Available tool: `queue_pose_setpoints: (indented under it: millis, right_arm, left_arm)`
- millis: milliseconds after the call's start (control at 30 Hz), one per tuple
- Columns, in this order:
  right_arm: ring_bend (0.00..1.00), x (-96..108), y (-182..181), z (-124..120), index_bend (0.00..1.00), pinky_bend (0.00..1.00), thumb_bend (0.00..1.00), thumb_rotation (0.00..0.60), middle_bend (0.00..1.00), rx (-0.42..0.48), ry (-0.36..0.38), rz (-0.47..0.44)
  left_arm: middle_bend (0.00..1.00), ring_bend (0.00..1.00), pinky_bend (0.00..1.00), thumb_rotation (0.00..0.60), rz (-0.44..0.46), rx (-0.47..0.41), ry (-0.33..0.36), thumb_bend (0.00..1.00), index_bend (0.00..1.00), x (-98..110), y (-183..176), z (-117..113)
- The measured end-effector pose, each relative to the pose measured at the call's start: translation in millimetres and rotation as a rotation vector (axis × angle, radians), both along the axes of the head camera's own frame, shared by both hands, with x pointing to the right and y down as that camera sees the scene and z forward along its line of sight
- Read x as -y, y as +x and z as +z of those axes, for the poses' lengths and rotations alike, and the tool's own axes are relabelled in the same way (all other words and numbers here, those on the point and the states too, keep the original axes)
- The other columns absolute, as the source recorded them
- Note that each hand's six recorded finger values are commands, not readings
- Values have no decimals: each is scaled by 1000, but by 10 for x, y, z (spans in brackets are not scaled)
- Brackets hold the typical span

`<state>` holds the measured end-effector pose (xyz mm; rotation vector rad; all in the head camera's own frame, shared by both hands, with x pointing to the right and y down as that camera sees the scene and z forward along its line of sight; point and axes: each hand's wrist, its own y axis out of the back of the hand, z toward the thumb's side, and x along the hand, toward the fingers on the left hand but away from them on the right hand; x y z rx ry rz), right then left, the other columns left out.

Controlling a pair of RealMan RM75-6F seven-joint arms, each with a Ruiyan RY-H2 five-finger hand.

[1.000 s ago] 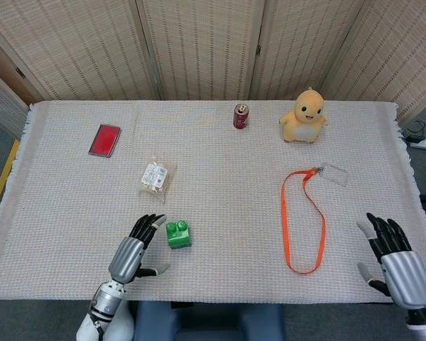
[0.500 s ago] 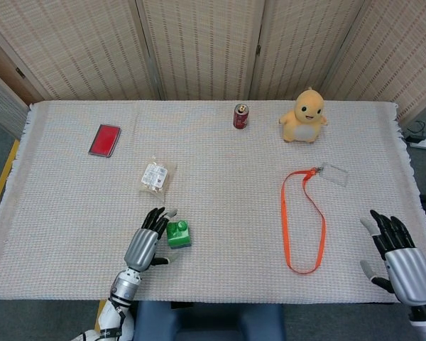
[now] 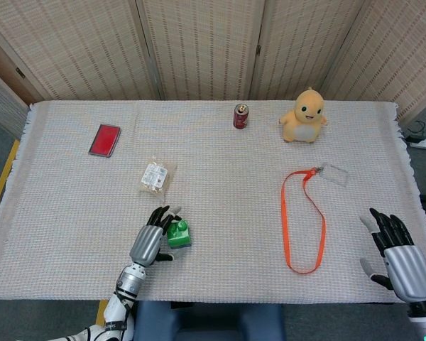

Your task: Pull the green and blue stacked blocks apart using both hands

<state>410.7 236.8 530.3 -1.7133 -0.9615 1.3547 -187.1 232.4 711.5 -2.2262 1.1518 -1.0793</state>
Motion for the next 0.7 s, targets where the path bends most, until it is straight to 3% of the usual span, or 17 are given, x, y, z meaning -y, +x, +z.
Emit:
queue_pose_setpoints:
  millis: [700]
  right_arm:
    - [0,28,22,59,0,0,389,600,0,-20,-8,9]
  left_arm:
    - [485,116,0,600,-31,-11,-45,226,122,108,31,129]
